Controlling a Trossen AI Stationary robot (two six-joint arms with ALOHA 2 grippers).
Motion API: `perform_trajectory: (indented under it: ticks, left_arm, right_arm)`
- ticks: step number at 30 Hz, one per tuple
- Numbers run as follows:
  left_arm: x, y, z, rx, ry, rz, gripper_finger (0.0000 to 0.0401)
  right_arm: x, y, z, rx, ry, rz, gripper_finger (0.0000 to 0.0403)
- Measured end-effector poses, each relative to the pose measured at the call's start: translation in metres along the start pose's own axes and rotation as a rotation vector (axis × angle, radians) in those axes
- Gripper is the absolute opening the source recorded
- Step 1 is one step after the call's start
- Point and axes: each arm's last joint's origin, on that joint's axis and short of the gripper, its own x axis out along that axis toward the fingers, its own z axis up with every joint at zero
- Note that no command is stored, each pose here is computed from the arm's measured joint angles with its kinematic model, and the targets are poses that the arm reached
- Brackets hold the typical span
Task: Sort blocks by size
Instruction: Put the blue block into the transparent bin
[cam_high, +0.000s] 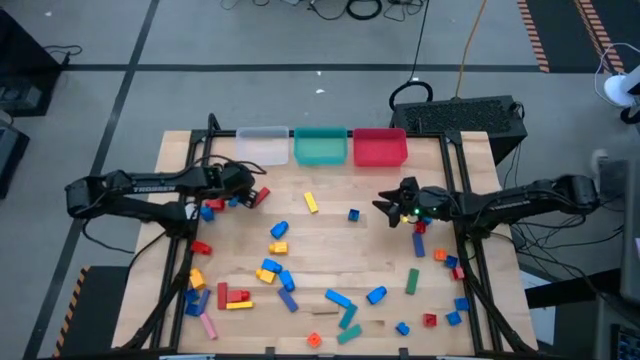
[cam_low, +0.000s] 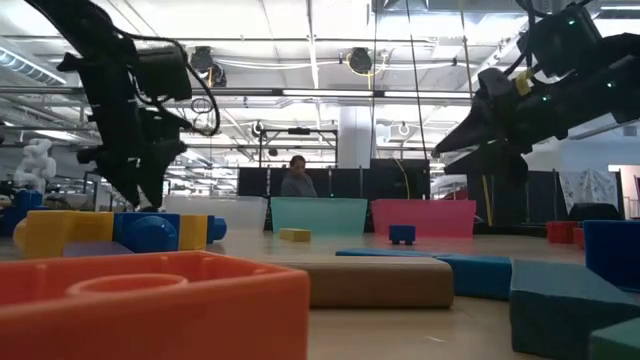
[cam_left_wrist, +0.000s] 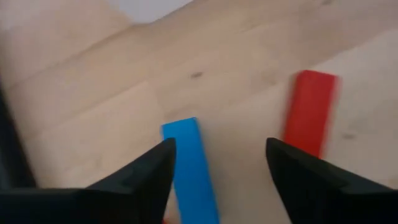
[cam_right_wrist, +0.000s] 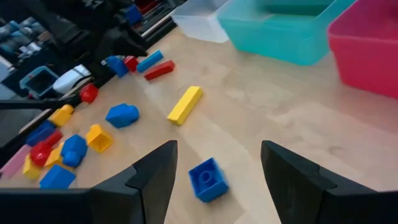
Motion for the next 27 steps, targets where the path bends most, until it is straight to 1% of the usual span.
perform_trajectory:
  ticks: [3,7,10,12,16,20,22,24,27]
  left_arm:
    - [0.006,0.006,0.001,-0.046,0.042,0.060,0.0284]
    - [0.013,0.012,0.003,-0.053,0.076,0.101,0.0286]
    - [0.018,0.013,0.005,-0.056,0.086,0.111,0.0285]
    - [0.021,0.013,0.006,-0.039,0.097,0.098,0.0285]
    - [0.031,0.015,0.006,-0.015,0.129,0.116,0.0285]
    - [0.040,0.017,0.004,-0.014,0.157,0.100,0.0285]
    - [0.042,0.018,0.005,-0.018,0.163,0.101,0.0281]
    - [0.042,0.019,0.005,-0.026,0.164,0.091,0.0269]
    - [0.042,0.020,0.006,-0.037,0.168,0.071,0.0233]
  right_arm:
    - [-0.001,0.003,-0.003,-0.009,0.013,0.020,0.0219]
    - [-0.002,0.006,-0.005,-0.015,0.023,0.034,0.0219]
    - [-0.002,0.007,-0.006,-0.018,0.027,0.040,0.0219]
    - [-0.003,0.008,-0.006,-0.020,0.028,0.042,0.0219]
    - [-0.003,0.008,-0.007,-0.021,0.029,0.044,0.0219]
    - [-0.003,0.008,-0.007,-0.019,0.028,0.044,0.0219]
    - [-0.003,0.008,-0.007,-0.018,0.029,0.044,0.0219]
    - [-0.003,0.008,-0.007,-0.018,0.029,0.043,0.0219]
    - [-0.003,0.008,-0.007,-0.018,0.028,0.042,0.0219]
